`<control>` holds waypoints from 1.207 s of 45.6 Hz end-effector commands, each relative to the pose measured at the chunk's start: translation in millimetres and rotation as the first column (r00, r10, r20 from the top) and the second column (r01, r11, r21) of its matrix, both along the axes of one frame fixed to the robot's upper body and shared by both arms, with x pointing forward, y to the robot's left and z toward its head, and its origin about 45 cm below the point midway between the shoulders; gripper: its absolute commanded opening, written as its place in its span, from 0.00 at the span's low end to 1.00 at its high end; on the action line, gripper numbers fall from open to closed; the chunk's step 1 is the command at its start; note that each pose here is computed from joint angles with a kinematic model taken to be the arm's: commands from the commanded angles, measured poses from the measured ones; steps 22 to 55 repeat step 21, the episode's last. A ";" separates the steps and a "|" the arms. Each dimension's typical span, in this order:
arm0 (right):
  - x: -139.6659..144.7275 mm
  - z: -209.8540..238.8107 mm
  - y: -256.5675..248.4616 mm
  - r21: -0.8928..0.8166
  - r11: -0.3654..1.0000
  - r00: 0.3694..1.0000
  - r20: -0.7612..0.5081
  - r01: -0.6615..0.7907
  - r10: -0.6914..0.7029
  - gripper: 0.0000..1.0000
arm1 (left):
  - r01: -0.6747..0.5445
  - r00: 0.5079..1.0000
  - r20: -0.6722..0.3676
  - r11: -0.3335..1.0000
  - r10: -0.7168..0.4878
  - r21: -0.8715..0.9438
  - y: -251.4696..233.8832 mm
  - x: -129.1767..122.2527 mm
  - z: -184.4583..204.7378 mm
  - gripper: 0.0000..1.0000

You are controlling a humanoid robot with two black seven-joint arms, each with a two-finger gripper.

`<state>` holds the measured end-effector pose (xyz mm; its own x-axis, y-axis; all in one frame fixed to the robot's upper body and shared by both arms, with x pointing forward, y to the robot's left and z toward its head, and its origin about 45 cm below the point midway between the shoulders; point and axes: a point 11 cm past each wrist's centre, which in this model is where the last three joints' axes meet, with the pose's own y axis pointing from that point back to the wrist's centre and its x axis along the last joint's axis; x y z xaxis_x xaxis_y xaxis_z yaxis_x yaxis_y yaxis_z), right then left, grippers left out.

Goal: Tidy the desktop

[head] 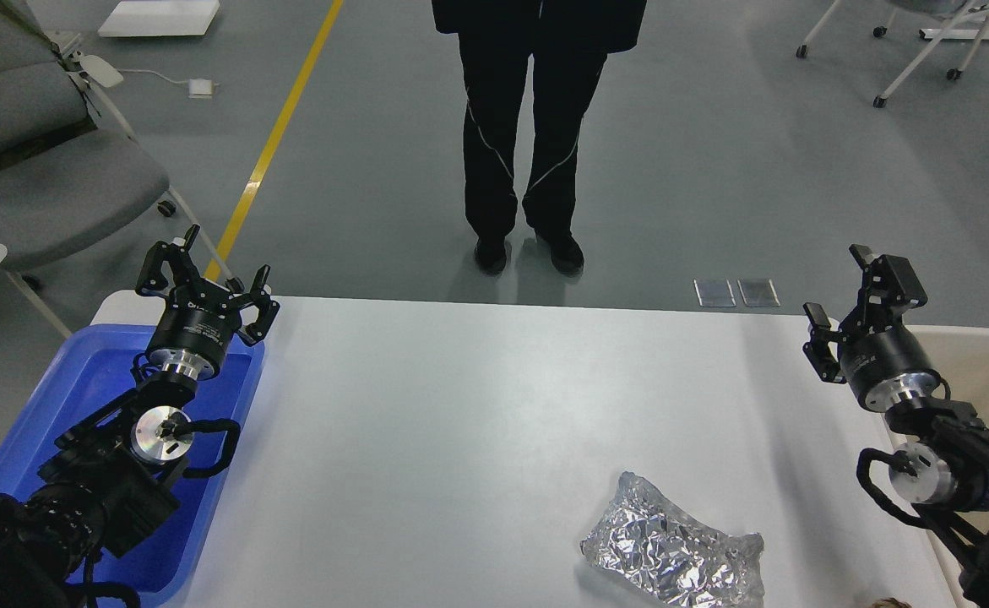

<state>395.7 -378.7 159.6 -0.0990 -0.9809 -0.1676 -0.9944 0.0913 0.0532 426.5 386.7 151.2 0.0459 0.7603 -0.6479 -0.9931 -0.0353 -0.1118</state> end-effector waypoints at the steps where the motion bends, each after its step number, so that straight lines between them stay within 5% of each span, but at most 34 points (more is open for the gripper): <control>1: 4.2 -11.4 18.9 0.098 0.994 0.999 0.010 0.045 -0.047 1.00 | 0.000 1.000 -0.001 1.000 0.000 0.000 0.0 -0.3 -0.5 1.00; 55: 9.5 -22.3 35.8 0.178 0.980 0.996 -0.005 0.086 -0.087 1.00 | 0.000 1.000 -0.001 1.000 0.000 0.000 0.0 -0.3 -0.5 1.00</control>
